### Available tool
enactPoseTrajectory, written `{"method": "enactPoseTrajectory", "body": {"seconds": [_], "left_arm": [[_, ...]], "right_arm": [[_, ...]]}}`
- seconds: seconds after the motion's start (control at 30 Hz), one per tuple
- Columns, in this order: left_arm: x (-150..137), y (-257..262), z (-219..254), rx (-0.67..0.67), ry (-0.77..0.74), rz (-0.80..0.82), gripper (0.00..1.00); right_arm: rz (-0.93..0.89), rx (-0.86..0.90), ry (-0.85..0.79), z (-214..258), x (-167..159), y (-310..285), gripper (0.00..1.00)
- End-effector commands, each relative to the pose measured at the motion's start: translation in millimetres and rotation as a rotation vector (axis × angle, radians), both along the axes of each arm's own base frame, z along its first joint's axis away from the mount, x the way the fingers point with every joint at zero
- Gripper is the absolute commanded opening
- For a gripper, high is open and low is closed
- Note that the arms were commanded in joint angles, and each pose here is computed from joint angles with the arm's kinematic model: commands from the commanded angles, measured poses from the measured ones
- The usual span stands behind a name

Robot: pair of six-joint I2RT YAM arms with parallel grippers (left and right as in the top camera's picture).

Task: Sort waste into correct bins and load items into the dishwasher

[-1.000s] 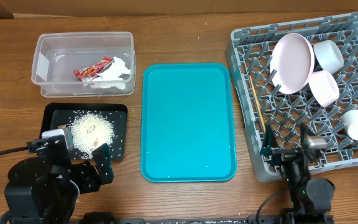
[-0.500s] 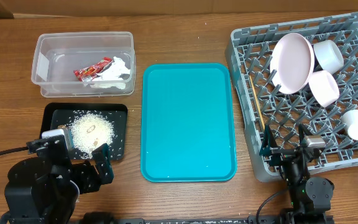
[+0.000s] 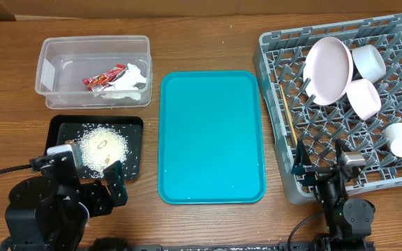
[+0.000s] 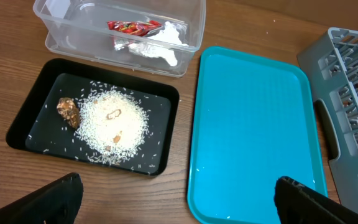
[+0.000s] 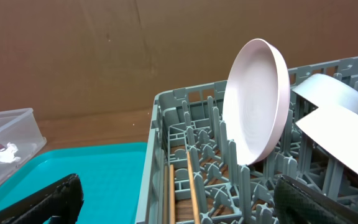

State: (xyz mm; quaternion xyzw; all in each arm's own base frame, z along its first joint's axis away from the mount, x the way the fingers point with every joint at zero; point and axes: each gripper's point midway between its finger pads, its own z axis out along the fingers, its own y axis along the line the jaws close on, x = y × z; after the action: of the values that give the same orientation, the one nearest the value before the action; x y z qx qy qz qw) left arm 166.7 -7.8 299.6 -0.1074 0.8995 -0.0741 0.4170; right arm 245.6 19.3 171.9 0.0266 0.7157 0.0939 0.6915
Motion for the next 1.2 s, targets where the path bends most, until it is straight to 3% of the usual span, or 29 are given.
{"method": "enactPoseTrajectory", "body": {"seconds": [0.0, 0.37, 0.6, 1.17], "left_arm": [[0, -2, -1, -0.015, 0.003, -0.001, 1.00], [0, -2, -2, -0.015, 0.006, -0.001, 1.00], [2, 3, -31, 0.008, 0.054, 0.021, 1.00], [55, 0, -113, 0.003, -0.406, 0.003, 1.00]], "right_arm": [[-0.011, 0.000, -0.005, -1, 0, -2, 1.00], [-0.011, 0.000, -0.005, -1, 0, -2, 1.00], [-0.011, 0.000, -0.005, -1, 0, -2, 1.00], [-0.011, 0.000, -0.005, -1, 0, -2, 1.00]]}}
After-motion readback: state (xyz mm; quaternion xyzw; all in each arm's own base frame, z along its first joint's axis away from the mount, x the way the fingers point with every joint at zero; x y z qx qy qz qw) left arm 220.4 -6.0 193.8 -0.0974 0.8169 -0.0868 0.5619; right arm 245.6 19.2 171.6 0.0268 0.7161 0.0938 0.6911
